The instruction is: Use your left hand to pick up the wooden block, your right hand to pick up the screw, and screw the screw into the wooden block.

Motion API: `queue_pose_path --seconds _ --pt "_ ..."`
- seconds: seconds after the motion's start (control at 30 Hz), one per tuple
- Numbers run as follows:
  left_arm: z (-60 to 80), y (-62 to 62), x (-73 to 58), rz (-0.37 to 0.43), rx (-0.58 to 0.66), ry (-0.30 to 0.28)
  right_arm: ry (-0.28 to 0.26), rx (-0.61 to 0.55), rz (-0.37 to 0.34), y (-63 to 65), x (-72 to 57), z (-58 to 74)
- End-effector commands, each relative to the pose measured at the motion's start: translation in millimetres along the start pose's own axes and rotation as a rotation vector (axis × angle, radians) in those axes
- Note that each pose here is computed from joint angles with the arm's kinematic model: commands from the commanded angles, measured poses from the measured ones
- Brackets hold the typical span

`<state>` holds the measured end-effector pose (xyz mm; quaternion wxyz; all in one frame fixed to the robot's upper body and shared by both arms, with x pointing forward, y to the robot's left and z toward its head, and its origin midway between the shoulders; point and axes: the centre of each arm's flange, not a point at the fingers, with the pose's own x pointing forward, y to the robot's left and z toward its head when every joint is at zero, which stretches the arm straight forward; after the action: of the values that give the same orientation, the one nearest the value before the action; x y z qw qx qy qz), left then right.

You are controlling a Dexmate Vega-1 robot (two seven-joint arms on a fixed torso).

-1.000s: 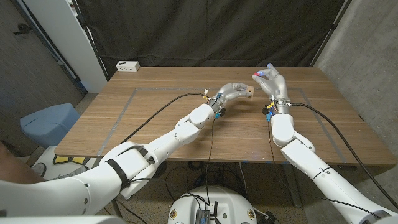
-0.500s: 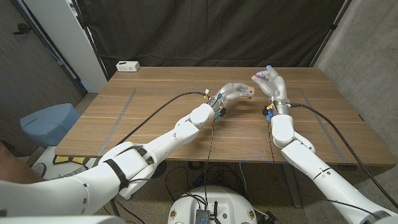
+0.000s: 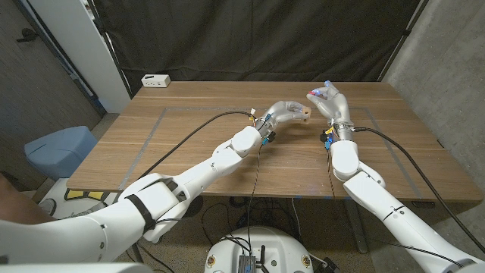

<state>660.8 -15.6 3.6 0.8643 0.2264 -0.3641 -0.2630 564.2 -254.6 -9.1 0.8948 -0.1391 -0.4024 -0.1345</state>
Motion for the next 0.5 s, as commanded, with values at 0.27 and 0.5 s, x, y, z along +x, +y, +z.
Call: queue_pose_path --seconds 0.27,0.5 --pt "2.3 -2.5 -0.6 0.001 0.023 -0.011 0.016 0.009 0.002 -1.8 -3.2 1.6" --pt "3.0 -4.3 -0.1 -0.001 0.036 -0.017 0.030 0.011 0.015 -0.6 -4.2 0.1"
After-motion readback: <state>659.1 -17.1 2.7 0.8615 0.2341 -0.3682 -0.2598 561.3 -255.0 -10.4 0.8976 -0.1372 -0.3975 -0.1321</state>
